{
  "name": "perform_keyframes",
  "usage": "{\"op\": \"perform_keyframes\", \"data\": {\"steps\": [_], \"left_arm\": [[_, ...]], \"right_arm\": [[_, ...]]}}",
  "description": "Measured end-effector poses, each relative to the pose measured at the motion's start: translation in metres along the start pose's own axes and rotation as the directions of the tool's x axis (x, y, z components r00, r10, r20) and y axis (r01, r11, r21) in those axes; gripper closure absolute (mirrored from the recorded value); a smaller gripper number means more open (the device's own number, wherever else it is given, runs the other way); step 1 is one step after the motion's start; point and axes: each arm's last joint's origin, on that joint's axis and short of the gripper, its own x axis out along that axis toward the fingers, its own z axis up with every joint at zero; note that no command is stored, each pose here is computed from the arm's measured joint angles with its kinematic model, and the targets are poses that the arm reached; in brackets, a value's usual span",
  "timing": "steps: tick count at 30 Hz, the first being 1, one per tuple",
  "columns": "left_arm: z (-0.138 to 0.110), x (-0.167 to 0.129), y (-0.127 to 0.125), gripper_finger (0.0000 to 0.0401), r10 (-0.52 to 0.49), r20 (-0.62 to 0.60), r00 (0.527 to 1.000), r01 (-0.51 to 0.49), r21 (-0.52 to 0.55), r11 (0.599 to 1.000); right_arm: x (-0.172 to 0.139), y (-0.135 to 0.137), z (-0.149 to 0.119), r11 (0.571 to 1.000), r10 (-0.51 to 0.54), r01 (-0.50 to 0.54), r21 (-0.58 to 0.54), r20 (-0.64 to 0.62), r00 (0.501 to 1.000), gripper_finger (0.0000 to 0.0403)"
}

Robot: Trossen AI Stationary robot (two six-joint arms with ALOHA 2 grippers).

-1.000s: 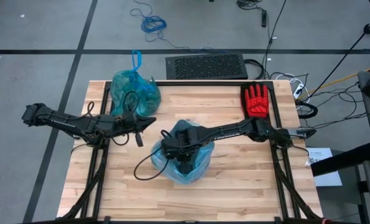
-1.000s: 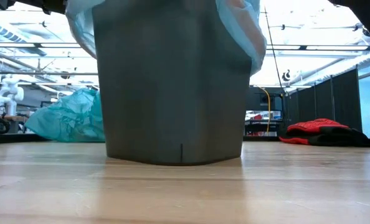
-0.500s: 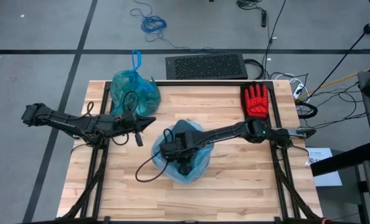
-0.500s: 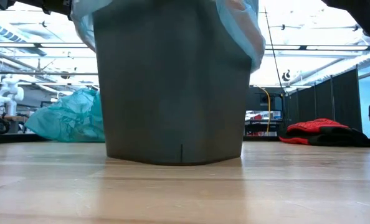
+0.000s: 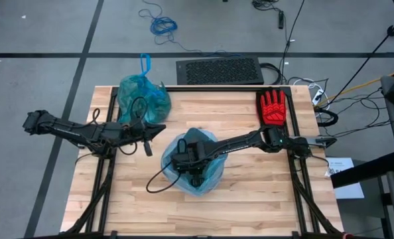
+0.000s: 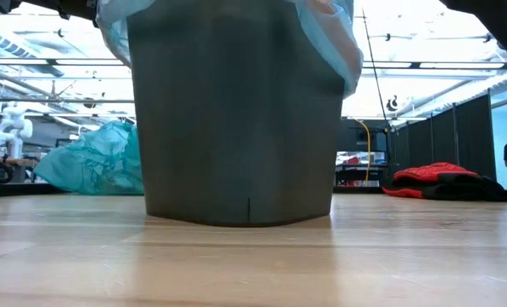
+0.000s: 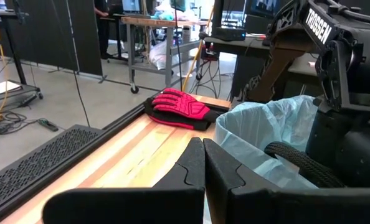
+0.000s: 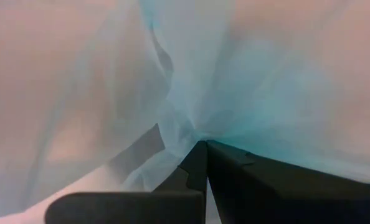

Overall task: Place trash/remove bag and relplace
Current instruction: Insert the blue trash bag into the trash bin

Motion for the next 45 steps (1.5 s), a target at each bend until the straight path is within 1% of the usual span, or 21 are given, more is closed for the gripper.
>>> {"op": "perform_keyframes", "data": {"steps": [3,5,11,18,25,26,30,34,36,38,40,42,45], "left_arm": [[0.000,0.000,0.000,0.0401,-0.001,0.005,1.000,0.001,-0.012,1.000],[0.001,0.000,0.000,0.0401,-0.001,0.011,1.000,0.001,-0.029,1.000],[0.001,0.000,0.000,0.0401,-0.001,0.009,1.000,0.001,-0.029,1.000],[0.001,0.000,0.000,0.0401,-0.001,0.007,1.000,0.001,-0.028,1.000],[-0.001,0.000,0.000,0.0401,0.004,-0.009,1.000,-0.005,-0.023,1.000],[-0.001,0.000,0.000,0.0401,0.009,-0.009,1.000,-0.010,-0.035,0.999],[-0.001,0.000,0.001,0.0401,0.013,-0.009,1.000,-0.013,-0.047,0.999],[-0.007,0.000,0.001,0.0401,0.009,-0.039,0.999,-0.011,-0.057,0.998],[-0.017,0.001,0.003,0.0401,0.013,-0.064,0.998,-0.018,-0.071,0.997],[-0.029,0.001,0.005,0.0401,0.025,-0.094,0.995,-0.034,-0.099,0.994],[-0.040,0.001,0.008,0.0401,0.030,-0.117,0.993,-0.046,-0.138,0.989],[-0.049,0.001,0.009,0.0401,-0.001,-0.109,0.994,-0.019,-0.177,0.984],[-0.054,0.002,0.006,0.0401,-0.071,-0.067,0.995,0.056,-0.212,0.976]], "right_arm": [[-0.004,0.000,0.000,1.000,0.001,-0.001,-0.001,0.003,1.000,0.0403],[-0.012,0.001,0.000,1.000,0.008,-0.008,0.000,0.021,1.000,0.0403],[-0.034,0.001,-0.001,1.000,0.014,-0.015,0.007,0.068,0.998,0.0403],[-0.059,0.002,0.001,1.000,0.022,-0.023,0.002,0.164,0.986,0.0403],[-0.076,0.002,0.000,0.999,0.025,-0.018,-0.034,0.220,0.975,0.0403],[-0.078,0.002,0.000,0.999,0.026,-0.017,-0.042,0.226,0.974,0.0403],[-0.101,0.006,-0.004,0.996,0.033,-0.009,-0.085,0.276,0.960,0.0403],[-0.143,0.016,-0.016,0.985,0.053,0.012,-0.171,0.368,0.929,0.0403],[-0.169,0.023,-0.026,0.979,0.032,0.060,-0.195,0.438,0.898,0.0403],[-0.197,0.029,-0.039,0.974,-0.023,0.131,-0.183,0.500,0.866,0.0403],[-0.221,0.033,-0.056,0.975,-0.047,0.154,-0.163,0.522,0.851,0.0403],[-0.233,0.040,-0.071,0.978,-0.043,0.139,-0.158,0.498,0.866,0.0403],[-0.229,0.054,-0.090,0.977,-0.050,0.126,-0.171,0.390,0.919,0.0403]]}}
